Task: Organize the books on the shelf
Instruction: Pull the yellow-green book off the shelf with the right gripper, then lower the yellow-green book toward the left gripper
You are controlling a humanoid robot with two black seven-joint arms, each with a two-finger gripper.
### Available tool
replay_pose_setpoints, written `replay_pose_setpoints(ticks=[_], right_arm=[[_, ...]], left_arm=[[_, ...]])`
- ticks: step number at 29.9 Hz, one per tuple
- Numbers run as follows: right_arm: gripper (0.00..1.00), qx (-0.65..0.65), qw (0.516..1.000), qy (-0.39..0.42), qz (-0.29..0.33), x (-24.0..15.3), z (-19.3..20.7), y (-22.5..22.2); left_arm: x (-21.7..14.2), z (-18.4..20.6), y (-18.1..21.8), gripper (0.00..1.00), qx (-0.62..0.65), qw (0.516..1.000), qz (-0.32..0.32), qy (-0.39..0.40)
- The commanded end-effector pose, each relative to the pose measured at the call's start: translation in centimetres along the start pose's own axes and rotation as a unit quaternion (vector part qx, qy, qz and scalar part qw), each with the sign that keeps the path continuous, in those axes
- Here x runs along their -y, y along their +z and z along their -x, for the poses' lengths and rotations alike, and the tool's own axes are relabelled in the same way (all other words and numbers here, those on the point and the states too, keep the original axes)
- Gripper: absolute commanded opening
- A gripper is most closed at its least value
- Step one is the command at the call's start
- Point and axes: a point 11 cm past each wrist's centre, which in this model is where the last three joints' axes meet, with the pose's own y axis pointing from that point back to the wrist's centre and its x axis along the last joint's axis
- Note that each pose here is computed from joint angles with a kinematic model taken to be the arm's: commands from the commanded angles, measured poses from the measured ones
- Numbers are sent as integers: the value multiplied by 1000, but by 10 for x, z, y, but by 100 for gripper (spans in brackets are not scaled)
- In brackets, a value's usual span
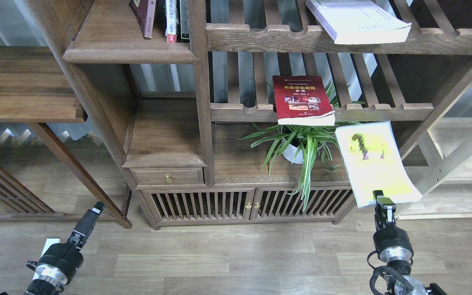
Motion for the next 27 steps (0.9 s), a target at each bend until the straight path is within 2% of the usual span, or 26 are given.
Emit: replay_pose_setpoints(ticks=[1, 11, 27], right_arm=[[5, 8, 1000, 19, 4, -15, -14, 9], [4, 12, 998, 47, 47, -46, -35, 42], [4, -10, 978, 23, 209, -87, -26, 136]], left_arm=[[-2, -2, -4, 99, -2, 1000, -4, 2], [-18, -16, -36, 99, 7, 998, -57, 22], [-40, -26, -79, 99, 21, 990, -137, 35]])
